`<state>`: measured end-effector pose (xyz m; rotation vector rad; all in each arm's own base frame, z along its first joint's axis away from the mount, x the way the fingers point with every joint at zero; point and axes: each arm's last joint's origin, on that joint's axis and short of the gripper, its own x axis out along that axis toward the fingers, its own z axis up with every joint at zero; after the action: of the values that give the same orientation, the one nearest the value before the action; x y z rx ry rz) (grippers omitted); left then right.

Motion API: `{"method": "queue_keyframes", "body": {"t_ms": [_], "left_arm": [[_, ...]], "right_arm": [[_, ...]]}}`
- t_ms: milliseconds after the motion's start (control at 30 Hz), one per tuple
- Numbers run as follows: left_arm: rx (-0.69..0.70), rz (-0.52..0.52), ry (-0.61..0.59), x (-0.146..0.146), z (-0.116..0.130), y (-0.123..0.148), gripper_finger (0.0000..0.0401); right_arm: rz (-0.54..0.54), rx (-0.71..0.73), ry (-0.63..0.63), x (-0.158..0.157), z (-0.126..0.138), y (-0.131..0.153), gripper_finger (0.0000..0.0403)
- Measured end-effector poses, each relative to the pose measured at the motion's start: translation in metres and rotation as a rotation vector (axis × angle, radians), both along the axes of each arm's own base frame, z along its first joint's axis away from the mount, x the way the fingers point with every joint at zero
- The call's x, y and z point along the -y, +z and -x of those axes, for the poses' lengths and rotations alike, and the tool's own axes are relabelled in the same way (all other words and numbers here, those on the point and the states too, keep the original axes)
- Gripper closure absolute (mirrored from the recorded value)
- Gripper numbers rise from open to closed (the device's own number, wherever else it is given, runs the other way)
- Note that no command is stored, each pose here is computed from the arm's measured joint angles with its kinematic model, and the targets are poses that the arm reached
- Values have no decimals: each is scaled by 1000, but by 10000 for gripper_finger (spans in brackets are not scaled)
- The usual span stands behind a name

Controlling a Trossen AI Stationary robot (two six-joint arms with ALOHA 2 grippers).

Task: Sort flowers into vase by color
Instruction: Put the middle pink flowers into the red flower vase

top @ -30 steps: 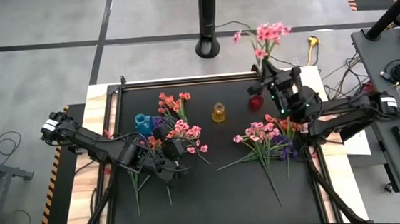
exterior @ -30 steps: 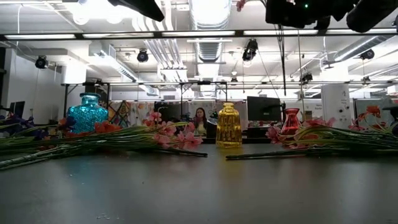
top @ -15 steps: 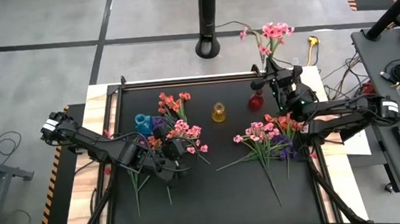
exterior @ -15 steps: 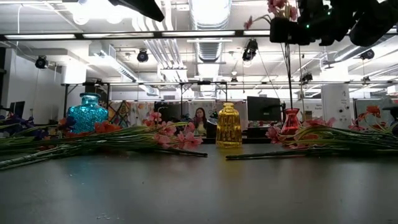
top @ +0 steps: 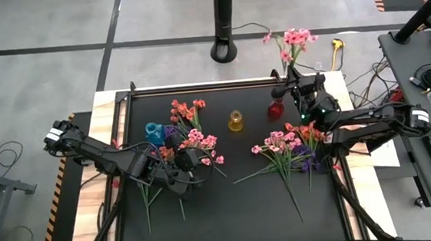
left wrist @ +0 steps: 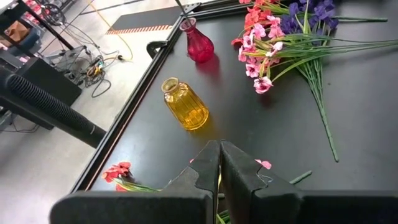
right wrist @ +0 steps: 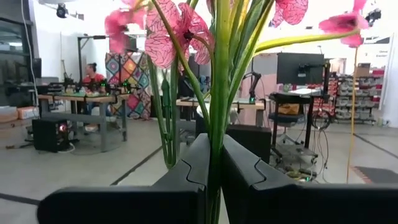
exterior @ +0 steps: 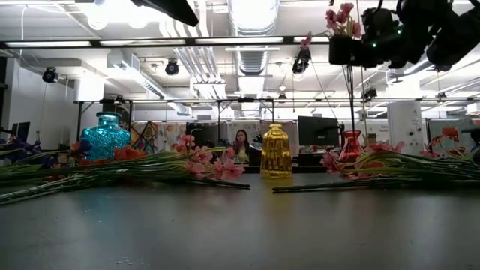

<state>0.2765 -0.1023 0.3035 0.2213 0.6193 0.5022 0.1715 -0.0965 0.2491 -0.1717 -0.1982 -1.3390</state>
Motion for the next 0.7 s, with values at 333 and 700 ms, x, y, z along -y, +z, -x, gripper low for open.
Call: {"method": "queue_keyframes", "body": {"t_ms": [333,700], "left_arm": [[-4,-6,-3,0,0,0,401],[-4,-6,-3,0,0,0,401]], "right_arm": [[-35,-16,11,-2,5,-18,384],[-62,-35,16,-3,7,-28,314]]}}
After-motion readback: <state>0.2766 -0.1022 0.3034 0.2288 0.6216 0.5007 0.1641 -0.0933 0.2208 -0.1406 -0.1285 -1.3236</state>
